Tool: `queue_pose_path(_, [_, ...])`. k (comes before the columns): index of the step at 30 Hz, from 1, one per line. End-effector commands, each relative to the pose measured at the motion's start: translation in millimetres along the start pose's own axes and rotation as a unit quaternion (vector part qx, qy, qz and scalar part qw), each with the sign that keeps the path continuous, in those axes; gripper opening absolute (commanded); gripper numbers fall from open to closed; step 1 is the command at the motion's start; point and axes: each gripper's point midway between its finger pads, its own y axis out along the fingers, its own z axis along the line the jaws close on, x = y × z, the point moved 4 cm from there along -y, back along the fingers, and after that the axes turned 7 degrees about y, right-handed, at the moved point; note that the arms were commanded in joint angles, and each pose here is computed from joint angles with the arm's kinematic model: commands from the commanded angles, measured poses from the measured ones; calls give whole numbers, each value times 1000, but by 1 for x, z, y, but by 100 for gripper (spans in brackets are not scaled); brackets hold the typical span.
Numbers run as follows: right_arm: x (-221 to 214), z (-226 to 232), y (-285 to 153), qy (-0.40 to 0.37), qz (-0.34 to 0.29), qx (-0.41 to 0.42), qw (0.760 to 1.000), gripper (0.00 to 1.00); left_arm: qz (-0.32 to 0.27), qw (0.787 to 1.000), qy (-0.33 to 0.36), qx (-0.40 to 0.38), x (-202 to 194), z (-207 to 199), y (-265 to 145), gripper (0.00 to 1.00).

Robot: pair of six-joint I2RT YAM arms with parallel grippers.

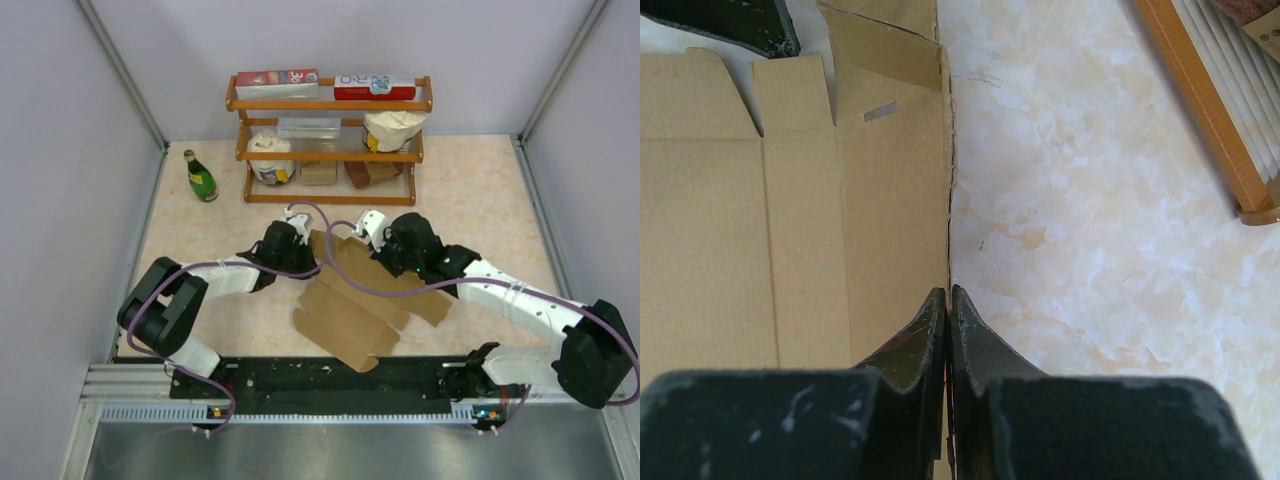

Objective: Fold the paper box

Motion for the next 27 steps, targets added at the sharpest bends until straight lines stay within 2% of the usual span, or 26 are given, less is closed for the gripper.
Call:
queue_pose_path(1, [13,2,3,7,-28,-1,1000,0,-47,997,23,-48,24,-21,-1,0])
queue_pose_path(14, [4,-3,12,7,-16,-23,1000,0,-55,994,44,-83,19,-54,-7,0])
queue_pose_path(21, [1,-2,17,10,-10,-21,1000,0,-38,993,59,-99,9,-79,1,0])
queue_pose_path(27, [1,-2,17,11,-11,-23,1000,0,-10,994,55,-96,-7,-82,17,0])
